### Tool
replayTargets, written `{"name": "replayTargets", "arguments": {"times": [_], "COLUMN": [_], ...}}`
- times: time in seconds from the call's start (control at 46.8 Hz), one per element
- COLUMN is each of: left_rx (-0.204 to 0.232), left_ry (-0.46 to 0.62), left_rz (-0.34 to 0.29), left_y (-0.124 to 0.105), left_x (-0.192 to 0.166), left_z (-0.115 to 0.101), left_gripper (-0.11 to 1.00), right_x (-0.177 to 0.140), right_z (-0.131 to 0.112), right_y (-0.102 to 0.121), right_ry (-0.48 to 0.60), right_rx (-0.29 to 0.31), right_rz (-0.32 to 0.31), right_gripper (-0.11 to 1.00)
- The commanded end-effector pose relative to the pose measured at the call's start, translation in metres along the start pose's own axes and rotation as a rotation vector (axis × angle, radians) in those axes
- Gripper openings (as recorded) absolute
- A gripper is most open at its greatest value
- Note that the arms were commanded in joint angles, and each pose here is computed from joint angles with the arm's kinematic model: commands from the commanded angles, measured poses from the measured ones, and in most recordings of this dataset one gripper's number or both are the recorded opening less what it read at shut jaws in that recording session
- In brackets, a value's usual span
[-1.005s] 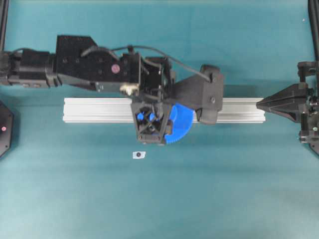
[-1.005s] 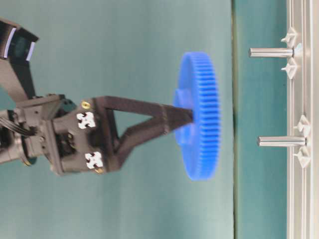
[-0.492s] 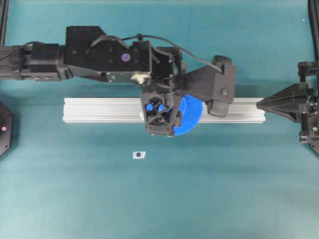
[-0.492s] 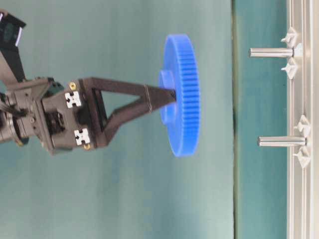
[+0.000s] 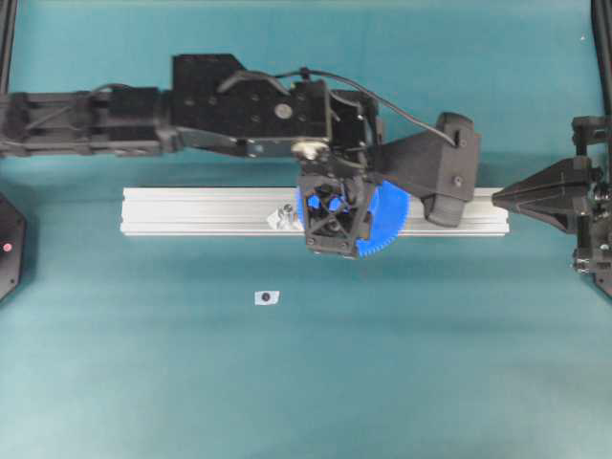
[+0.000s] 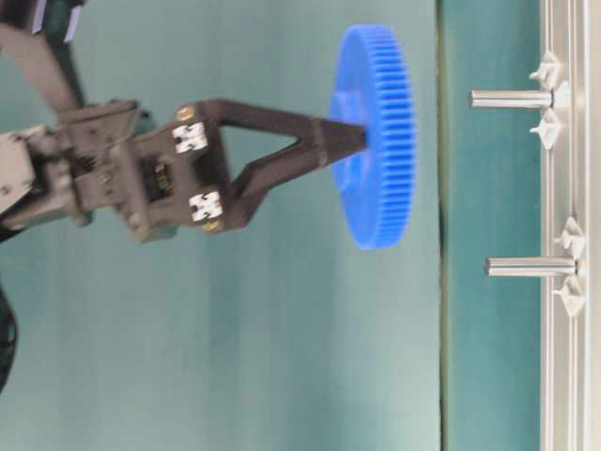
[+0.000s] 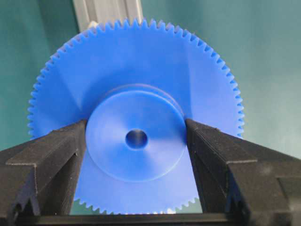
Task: Find the location of the shaft and insert the large gear.
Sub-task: 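Carry the upright gear over the rail toward the left shaft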
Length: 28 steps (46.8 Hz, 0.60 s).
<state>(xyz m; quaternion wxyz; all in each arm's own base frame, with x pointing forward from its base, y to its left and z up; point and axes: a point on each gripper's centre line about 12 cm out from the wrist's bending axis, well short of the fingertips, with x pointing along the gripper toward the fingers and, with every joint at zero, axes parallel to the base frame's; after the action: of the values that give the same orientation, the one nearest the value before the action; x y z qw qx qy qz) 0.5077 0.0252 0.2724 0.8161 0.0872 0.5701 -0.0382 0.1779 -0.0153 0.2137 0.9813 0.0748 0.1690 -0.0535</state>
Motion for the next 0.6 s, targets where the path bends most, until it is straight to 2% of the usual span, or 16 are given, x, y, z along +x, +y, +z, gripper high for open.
{"name": "replayTargets", "arguments": {"times": [0.0,0.342,0.577], "left_rx": [-0.003,0.035,0.027], "left_ry": [-0.06,-0.045,-0.039], "left_rz": [0.02,0.02,0.024], "left_y": [0.006,0.01,0.018], "left_x": [-0.021,-0.004,0.006], "left_z": [0.01,0.015,0.017], "left_gripper": [0.71,0.71,0.71], "right_x": [0.0,0.001,0.0], "right_z": [0.004,0.004,0.004], "right_y": [0.0,-0.001,-0.001], "right_ry": [-0.01,-0.009,-0.011], "right_rx": [0.011,0.011,0.013], "right_rz": [-0.003,-0.009,-0.009], "right_gripper": [0.01,0.01,0.01]}}
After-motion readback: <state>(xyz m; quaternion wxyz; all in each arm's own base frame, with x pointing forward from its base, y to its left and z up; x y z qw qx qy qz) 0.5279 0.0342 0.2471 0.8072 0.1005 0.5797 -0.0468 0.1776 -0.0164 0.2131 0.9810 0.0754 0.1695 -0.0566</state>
